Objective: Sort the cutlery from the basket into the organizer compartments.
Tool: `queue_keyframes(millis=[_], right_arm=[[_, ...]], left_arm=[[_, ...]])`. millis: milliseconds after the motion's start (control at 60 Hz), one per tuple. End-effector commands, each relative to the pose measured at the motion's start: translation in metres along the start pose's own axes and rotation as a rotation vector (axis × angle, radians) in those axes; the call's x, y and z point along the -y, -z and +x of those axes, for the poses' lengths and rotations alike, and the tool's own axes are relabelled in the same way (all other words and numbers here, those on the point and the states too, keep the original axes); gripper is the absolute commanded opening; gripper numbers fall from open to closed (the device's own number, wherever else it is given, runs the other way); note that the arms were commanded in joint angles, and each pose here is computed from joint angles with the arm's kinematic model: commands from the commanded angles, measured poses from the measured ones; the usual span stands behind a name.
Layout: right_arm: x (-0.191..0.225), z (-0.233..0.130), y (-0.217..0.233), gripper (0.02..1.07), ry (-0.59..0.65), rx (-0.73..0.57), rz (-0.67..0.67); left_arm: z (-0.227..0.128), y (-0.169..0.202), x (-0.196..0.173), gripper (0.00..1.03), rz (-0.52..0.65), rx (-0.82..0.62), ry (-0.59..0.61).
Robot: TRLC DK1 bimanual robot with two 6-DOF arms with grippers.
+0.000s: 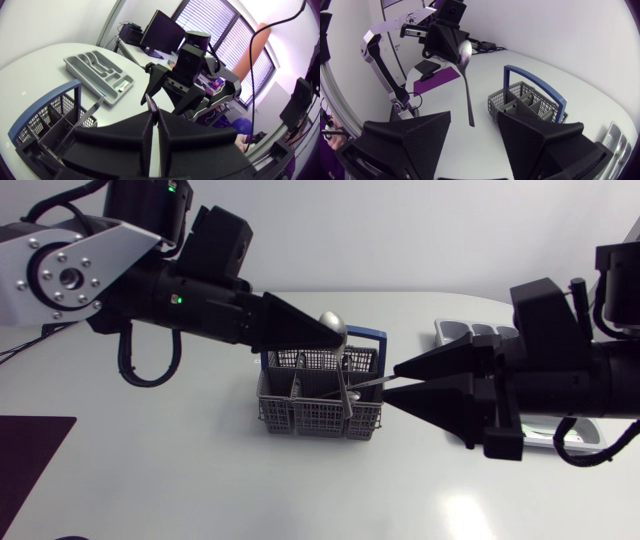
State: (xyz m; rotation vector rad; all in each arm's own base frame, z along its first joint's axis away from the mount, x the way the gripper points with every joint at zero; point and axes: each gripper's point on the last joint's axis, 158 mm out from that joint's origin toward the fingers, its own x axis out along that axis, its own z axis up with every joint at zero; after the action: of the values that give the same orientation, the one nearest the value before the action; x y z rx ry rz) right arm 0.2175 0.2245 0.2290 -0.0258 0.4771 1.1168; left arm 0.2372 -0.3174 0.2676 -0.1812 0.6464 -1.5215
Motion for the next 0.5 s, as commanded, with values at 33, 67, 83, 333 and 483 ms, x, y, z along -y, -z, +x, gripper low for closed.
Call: queue_keyframes(millis=[33,67,83,333,483], right_arm=[[-0.001,0.005,0.013,0.72,-0.055,-0.010,0.012],[-0.003,0.005,0.013,0.72,-0.072,-0.008,0.013],[-0.003,0.005,0.014,0.72,-0.077,-0.009,0.015],[0.005,0.012,0.013,0.72,-0.078,-0.002,0.011],[0.008,0.015,0.005,0.72,-0.080,0.012,0.010]], left_arm=[[0.004,-0.013,0.003,0.03,-0.042,-0.003,0.072],[0.006,-0.014,0.003,0.03,-0.055,-0.006,0.092],[0.006,-0.014,0.003,0.03,-0.061,-0.007,0.103],[0.019,-0.012,0.006,0.03,-0.088,-0.032,0.166],[0.022,-0.010,0.010,0.03,-0.096,-0.041,0.190]])
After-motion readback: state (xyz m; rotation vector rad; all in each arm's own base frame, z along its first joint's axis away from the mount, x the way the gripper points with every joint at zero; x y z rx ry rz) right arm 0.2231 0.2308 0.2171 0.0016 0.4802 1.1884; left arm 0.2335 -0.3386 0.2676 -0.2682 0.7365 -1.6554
